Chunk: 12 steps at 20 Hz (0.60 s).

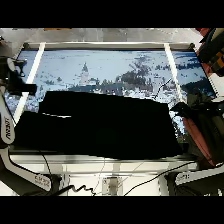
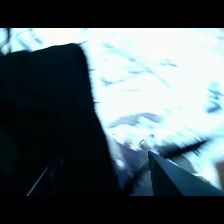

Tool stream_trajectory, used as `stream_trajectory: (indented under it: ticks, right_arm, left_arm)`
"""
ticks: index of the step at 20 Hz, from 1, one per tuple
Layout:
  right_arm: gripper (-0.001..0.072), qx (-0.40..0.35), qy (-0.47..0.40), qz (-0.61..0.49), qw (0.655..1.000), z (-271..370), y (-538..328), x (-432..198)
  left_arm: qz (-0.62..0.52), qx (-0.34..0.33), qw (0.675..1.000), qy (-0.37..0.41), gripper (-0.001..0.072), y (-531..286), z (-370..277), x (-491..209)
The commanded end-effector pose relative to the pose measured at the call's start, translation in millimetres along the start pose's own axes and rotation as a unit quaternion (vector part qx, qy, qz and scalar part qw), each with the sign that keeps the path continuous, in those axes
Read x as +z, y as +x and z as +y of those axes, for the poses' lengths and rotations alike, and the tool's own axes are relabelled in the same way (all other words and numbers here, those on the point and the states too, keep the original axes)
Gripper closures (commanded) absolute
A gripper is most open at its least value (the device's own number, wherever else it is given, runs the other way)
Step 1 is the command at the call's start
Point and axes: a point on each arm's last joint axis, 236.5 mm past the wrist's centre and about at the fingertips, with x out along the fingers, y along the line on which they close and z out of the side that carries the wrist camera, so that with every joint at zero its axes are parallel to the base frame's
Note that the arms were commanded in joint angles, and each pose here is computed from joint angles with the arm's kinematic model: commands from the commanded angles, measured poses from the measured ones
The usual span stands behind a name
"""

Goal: Fold the clothes and pants, and hang the long-sleeved shirts on hangers.

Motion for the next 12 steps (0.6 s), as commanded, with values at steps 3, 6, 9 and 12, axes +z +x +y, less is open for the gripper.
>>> stream_trajectory:
  ticks: [3, 6, 9, 12]
  right_arm:
    - [0.0082, 0.019, -0.045, 0.043, 0.998, 8.0, 41.4, -0.7]
    - [0.0154, 0.032, -0.097, 0.057, 0.993, 20.9, 53.7, -5.4]
    - [0.0602, 0.029, -0.163, 0.050, 0.985, 29.7, 59.0, -0.9]
    - [0.0692, 0.002, -0.178, 0.014, 0.984, 28.2, 47.3, 16.9]
  left_arm:
    - [0.041, -0.036, 0.996, -0.070, 0.0167, -4.2, 27.9, -34.6]
    - [0.034, -0.094, 0.990, -0.096, 0.0167, -4.3, 15.3, -33.7]
    - [0.035, -0.141, 0.983, -0.109, 0.0168, 3.2, 0.1, -35.0]
    - [0.039, -0.159, 0.979, -0.119, 0.0168, 20.3, -12.4, -36.8]
